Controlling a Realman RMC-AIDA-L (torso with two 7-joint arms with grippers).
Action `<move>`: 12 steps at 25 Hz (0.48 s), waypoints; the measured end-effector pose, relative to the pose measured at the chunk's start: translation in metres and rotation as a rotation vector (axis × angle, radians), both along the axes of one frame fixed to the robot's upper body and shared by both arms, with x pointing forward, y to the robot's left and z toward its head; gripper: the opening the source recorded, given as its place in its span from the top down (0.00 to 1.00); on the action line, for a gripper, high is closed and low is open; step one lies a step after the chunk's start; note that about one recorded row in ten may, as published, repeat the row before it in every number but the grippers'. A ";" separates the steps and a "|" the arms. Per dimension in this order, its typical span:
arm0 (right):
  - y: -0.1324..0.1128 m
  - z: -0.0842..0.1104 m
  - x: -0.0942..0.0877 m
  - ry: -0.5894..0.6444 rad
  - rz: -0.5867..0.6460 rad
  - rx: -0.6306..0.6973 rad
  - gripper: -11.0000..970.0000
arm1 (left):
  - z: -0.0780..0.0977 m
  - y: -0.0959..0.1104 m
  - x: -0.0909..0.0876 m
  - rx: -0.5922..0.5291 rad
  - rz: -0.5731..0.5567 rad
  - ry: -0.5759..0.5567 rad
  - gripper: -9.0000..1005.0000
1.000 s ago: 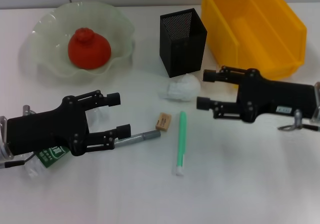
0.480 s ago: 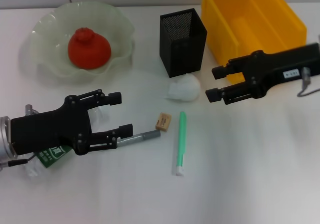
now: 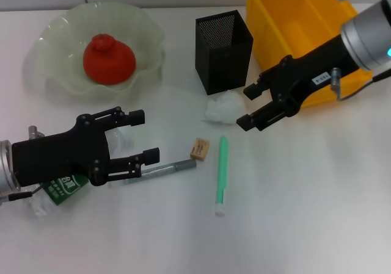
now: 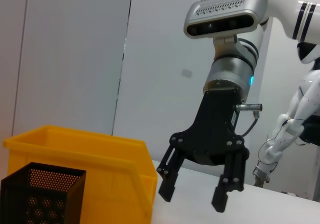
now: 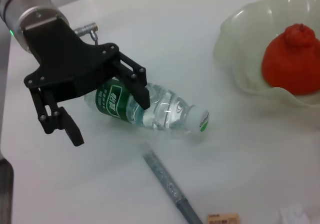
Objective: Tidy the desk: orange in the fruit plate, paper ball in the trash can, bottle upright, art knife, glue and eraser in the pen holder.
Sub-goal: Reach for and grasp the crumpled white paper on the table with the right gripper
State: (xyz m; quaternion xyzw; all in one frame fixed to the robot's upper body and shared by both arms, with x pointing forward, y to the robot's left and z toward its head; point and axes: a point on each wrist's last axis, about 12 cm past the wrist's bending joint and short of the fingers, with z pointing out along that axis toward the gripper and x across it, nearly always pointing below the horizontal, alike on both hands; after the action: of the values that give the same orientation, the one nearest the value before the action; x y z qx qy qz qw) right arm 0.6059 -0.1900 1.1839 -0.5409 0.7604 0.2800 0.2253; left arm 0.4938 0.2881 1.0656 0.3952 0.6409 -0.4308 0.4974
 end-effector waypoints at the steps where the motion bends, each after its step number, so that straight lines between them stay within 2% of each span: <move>1: 0.006 0.001 0.002 -0.011 0.004 -0.028 0.22 | 0.000 0.000 0.000 0.001 0.001 0.000 0.20; 5: 0.019 0.000 0.005 -0.038 0.018 -0.091 0.22 | 0.000 0.001 0.001 0.001 0.005 -0.007 0.20; 8: 0.033 -0.003 0.007 -0.109 0.039 -0.201 0.22 | 0.001 0.001 0.001 0.001 0.009 -0.010 0.20; 12: 0.041 -0.008 0.008 -0.152 0.054 -0.247 0.22 | 0.001 0.003 0.002 0.001 0.016 -0.011 0.20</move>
State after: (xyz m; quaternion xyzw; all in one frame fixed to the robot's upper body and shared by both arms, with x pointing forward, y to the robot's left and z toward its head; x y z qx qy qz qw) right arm 0.6142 -0.1488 1.1764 -0.6045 0.7550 0.1483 0.2064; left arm 0.4954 0.2908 1.0667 0.3925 0.6418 -0.4242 0.5041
